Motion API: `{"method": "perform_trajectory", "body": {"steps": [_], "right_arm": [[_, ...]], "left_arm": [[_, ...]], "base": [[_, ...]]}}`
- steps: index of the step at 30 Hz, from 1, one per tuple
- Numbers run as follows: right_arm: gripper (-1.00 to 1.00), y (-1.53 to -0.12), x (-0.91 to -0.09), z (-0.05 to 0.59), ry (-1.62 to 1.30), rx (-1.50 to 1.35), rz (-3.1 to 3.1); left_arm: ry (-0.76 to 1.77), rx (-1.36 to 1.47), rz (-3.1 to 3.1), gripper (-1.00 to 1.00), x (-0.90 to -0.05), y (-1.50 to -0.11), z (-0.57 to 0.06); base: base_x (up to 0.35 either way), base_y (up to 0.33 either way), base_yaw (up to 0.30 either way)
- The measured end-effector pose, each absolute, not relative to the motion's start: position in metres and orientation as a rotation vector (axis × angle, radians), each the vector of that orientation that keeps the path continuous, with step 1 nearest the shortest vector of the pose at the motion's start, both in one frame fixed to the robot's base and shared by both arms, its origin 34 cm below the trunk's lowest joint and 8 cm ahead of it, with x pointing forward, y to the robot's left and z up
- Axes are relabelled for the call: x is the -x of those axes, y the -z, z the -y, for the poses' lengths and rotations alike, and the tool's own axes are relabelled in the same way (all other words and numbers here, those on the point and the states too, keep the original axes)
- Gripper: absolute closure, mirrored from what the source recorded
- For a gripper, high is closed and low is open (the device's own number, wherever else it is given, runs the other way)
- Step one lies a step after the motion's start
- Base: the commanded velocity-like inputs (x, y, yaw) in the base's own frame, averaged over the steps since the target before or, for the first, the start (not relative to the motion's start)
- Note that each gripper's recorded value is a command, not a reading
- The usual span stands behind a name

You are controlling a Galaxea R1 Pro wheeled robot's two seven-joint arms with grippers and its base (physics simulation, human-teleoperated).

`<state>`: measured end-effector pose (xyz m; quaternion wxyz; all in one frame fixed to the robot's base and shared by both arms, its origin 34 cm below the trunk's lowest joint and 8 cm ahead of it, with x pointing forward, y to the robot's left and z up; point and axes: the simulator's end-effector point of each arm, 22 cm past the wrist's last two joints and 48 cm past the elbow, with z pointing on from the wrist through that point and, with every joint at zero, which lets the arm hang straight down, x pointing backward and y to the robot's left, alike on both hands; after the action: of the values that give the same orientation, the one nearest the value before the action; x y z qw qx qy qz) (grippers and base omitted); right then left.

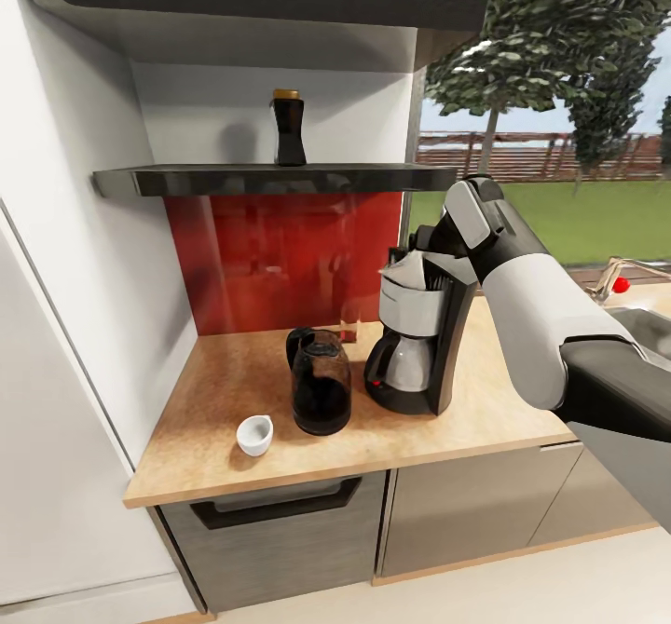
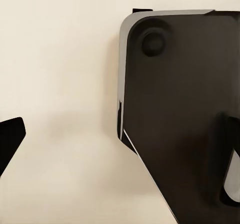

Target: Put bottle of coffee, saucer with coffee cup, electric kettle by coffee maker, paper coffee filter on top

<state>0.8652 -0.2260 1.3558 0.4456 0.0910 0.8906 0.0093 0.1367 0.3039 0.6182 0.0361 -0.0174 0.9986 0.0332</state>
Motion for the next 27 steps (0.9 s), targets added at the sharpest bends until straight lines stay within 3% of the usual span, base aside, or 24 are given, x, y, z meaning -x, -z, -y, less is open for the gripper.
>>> {"method": "perform_trajectory", "body": {"steps": [27], "right_arm": [[-1.0, -1.3552, -0.8653, 0.226, -0.024, -0.226, -2.208]], "left_arm": [[-0.101, 0.054, -3.067, -1.0, -0.1368, -0.6181, -0.3033]], "base": [[-0.003, -0.014, 0.0]]}}
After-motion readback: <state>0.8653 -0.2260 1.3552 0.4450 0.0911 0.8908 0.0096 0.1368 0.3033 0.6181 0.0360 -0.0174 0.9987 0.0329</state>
